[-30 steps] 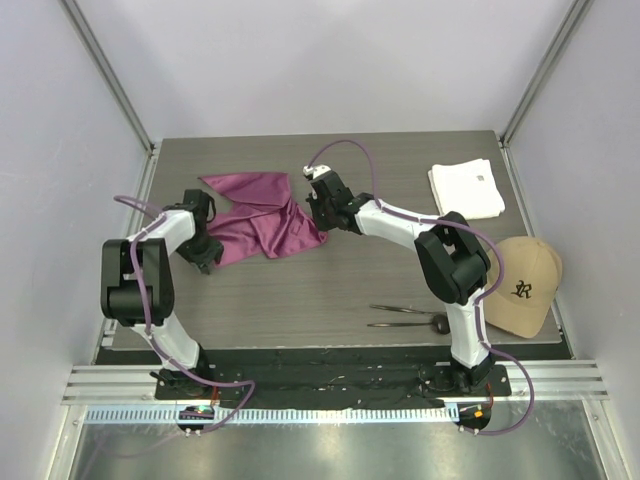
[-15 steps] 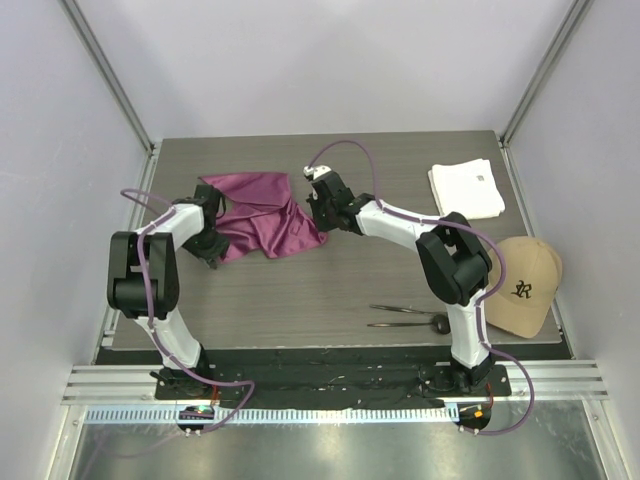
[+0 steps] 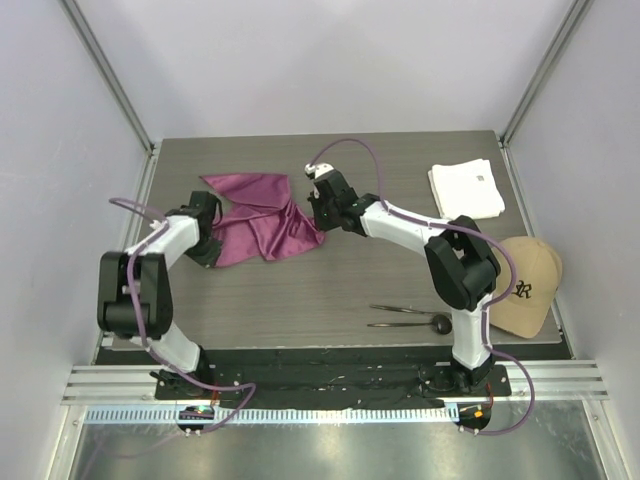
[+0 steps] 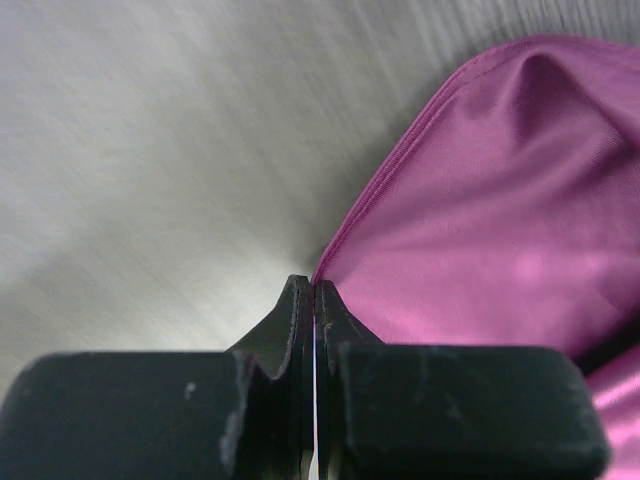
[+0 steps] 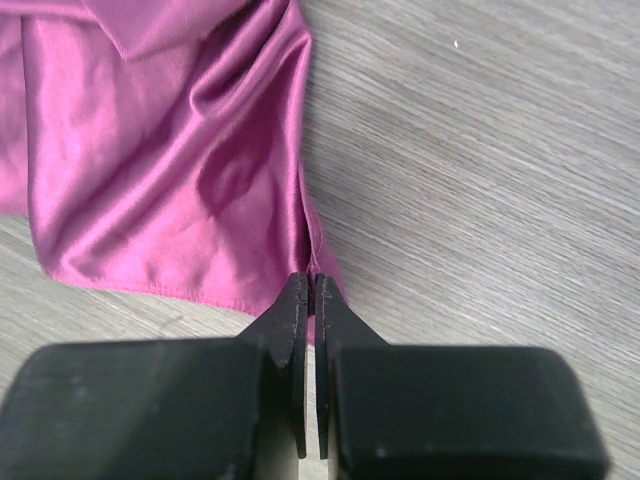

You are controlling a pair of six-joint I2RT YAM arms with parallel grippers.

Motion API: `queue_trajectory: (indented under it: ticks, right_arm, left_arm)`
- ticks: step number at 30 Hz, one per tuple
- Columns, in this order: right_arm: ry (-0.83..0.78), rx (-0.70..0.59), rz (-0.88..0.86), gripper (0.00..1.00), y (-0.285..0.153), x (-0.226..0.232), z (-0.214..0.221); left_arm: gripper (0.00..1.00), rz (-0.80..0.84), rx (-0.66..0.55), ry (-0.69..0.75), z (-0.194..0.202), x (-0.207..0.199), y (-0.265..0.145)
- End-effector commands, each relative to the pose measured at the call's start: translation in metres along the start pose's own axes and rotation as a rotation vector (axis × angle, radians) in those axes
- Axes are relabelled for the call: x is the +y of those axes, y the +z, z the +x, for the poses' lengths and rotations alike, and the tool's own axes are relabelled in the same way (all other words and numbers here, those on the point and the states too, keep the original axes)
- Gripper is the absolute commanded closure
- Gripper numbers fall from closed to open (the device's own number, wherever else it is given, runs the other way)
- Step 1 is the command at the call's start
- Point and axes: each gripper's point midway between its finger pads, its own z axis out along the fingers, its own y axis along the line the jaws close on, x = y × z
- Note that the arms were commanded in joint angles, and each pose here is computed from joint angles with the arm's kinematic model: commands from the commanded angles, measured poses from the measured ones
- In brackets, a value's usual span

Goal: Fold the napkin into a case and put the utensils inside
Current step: Pick up the crumpled napkin from the center of the board, then flatten out the crumpled napkin at the center of the board.

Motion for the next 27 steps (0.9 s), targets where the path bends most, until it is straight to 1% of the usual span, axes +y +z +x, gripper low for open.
queue_trajectory:
  ticks: [1,3,4,6,7,8,9,10,12,14,15,16,17,18,19,20,21,23,24,25,26,27]
  right_arm:
    - [0.021,-0.129,-0.013,0.99,-0.03,0.008,-0.043]
    - [0.042,-0.166,-0.022,0.99,-0.04,0.011,-0.059]
    - [0.054,-0.189,-0.026,0.99,-0.046,0.013,-0.067]
    - [0.078,-0.246,-0.038,0.99,-0.06,0.016,-0.089]
    - [0.081,-0.299,-0.057,0.99,-0.078,0.02,-0.11]
    - [0.087,-0.332,-0.065,0.99,-0.087,0.022,-0.121]
    - [0.085,-0.363,-0.077,0.99,-0.098,0.024,-0.133]
    - [0.086,-0.416,-0.092,0.99,-0.119,0.027,-0.15]
    - [0.097,-0.503,-0.104,0.99,-0.151,0.028,-0.177]
    - [0.1,-0.597,-0.144,0.99,-0.196,0.032,-0.204]
    - [0.098,-0.62,-0.162,0.99,-0.209,0.036,-0.209]
    - [0.09,-0.651,-0.195,0.99,-0.227,0.041,-0.216]
    - [0.091,-0.707,-0.215,0.99,-0.257,0.042,-0.227]
    - [0.09,-0.735,-0.233,0.99,-0.274,0.045,-0.23]
    - [0.083,-0.756,-0.256,0.99,-0.288,0.048,-0.232]
    - [0.083,-0.805,-0.274,0.99,-0.318,0.048,-0.236]
    - [0.083,-0.826,-0.287,0.99,-0.333,0.049,-0.236]
    - [0.079,-0.858,-0.318,0.99,-0.355,0.049,-0.231]
    - [0.082,-0.9,-0.345,0.99,-0.382,0.05,-0.229]
    - [0.088,-0.908,-0.35,0.99,-0.39,0.047,-0.224]
    - [0.077,-0.917,-0.401,0.99,-0.401,0.054,-0.22]
    - [0.076,-0.957,-0.427,0.99,-0.425,0.053,-0.217]
  left_arm:
    - [1.0,0.187,-0.246,-0.01,-0.051,-0.002,-0.06]
    - [1.0,0.246,-0.311,0.018,-0.064,0.0,-0.084]
    - [1.0,0.303,-0.377,-0.004,-0.078,0.003,-0.111]
    - [1.0,0.351,-0.458,-0.015,-0.093,0.011,-0.141]
    - [1.0,0.397,-0.544,-0.046,-0.111,0.02,-0.174]
    - [0.99,0.422,-0.58,-0.062,-0.117,0.026,-0.192]
    - [1.0,0.472,-0.64,-0.088,-0.13,0.029,-0.222]
    - [1.0,0.494,-0.691,-0.085,-0.139,0.036,-0.241]
    - [1.0,0.591,-0.798,-0.143,-0.154,0.055,-0.297]
    - [1.0,0.625,-0.867,-0.198,-0.161,0.078,-0.331]
    - [1.0,0.663,-0.9,-0.227,-0.165,0.088,-0.355]
    - [1.0,0.691,-0.919,-0.239,-0.166,0.095,-0.368]
    - [1.0,0.721,-0.934,-0.241,-0.165,0.1,-0.381]
    - [1.0,0.778,-0.968,-0.269,-0.165,0.114,-0.404]
    - [1.0,0.814,-0.978,-0.278,-0.164,0.119,-0.416]
    - [0.99,0.857,-0.981,-0.272,-0.161,0.121,-0.427]
    - [1.0,0.909,-1.0,-0.288,-0.159,0.131,-0.447]
    - [1.0,0.967,-1.009,-0.28,-0.154,0.139,-0.466]
    - [0.99,1.035,-1.018,-0.268,-0.149,0.144,-0.484]
    - [0.99,1.072,-1.026,-0.265,-0.146,0.147,-0.494]
    - [0.99,1.119,-1.039,-0.264,-0.143,0.154,-0.509]
    - [0.99,1.158,-1.041,-0.245,-0.138,0.156,-0.519]
